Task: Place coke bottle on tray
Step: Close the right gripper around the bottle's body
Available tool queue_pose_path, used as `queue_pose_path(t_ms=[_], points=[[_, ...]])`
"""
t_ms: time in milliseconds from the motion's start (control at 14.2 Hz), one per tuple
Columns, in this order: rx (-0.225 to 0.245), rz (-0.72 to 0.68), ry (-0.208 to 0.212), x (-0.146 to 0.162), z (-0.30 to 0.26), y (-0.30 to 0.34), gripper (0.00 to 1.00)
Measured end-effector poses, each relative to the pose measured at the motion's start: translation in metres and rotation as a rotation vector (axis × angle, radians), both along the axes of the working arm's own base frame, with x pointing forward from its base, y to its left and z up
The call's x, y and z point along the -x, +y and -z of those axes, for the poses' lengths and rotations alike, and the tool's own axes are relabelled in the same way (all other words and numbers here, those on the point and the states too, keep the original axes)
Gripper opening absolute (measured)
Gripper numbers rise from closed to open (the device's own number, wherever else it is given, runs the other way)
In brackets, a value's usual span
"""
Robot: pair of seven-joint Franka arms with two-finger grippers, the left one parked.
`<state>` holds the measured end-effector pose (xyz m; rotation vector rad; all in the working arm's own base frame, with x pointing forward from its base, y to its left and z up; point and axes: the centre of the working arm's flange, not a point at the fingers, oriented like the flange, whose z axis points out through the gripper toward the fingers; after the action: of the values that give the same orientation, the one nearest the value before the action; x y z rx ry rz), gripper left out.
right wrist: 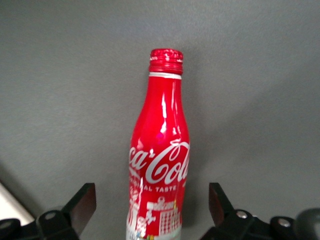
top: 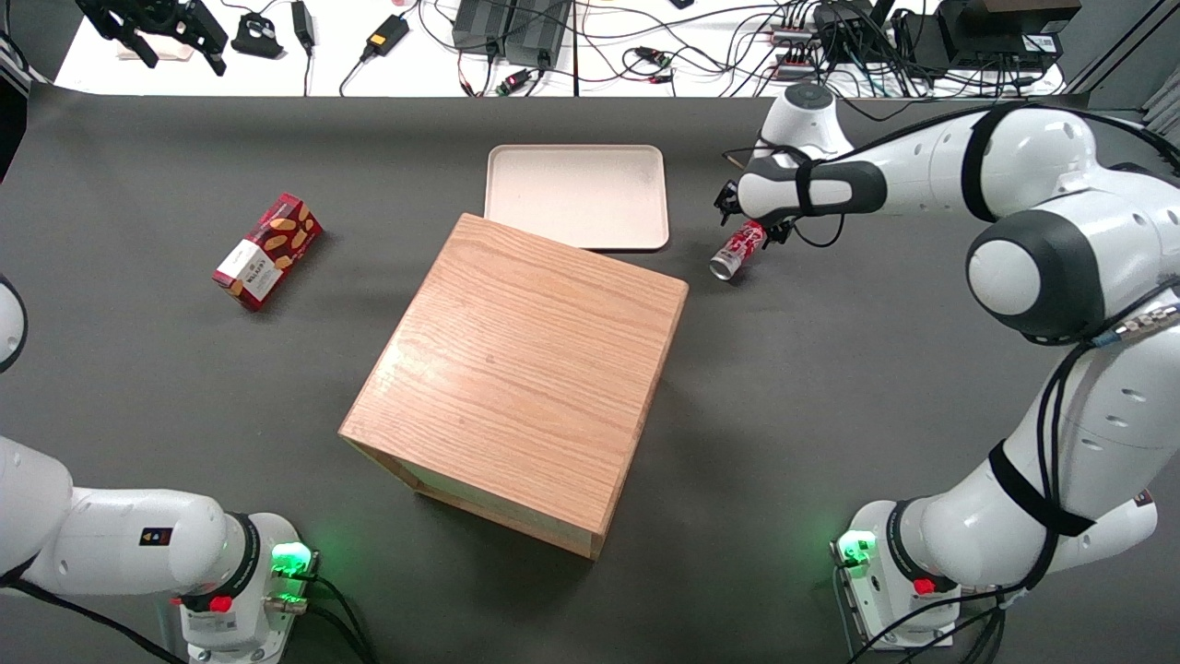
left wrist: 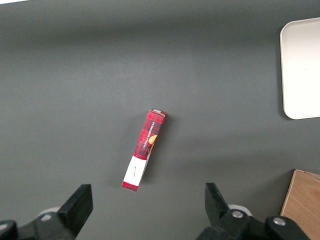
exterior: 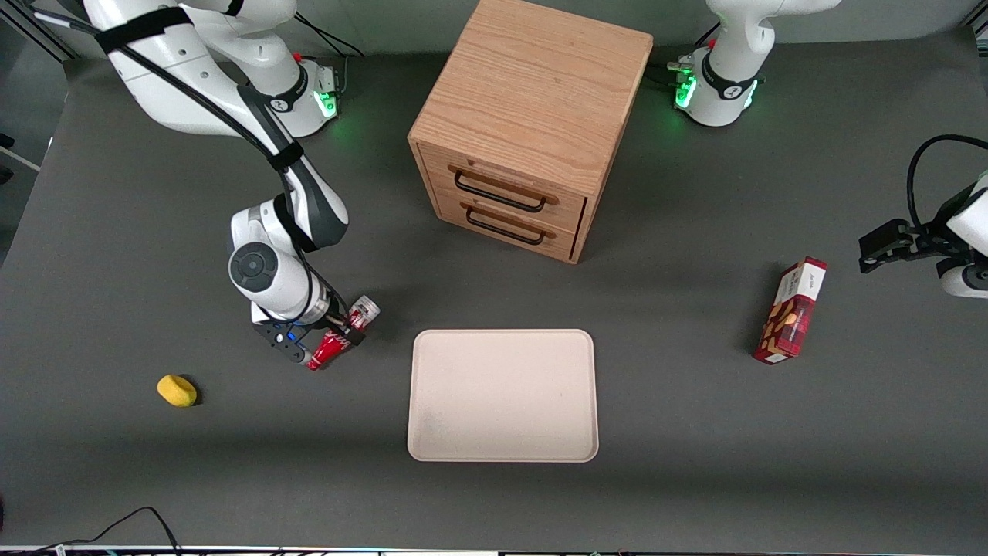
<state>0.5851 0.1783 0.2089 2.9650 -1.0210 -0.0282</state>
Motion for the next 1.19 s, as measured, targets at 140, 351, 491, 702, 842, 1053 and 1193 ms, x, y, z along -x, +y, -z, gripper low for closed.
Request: queue_pose_path(t_ms=[140,351,491,702,842,1053,1193], points=[[0.002,0.003,0.007,0.001,0.008,-0.001,1.00],[0.009,0.000,0.011,0.002,0.015,-0.001,1.00],[0.016,0.000,0.010,0.002,0.019,-0.002,1.00],[0.017,0.002,0.008,0.001,0.021,-0.003,0.99],[0.016,0.002,0.005,0.001,0.020,-0.004,0.89],[0.016,0.004,0.002,0.000,0.020,-0.004,0.56],[0.016,0.004,0.002,0.000,0.020,-0.004,0.55]])
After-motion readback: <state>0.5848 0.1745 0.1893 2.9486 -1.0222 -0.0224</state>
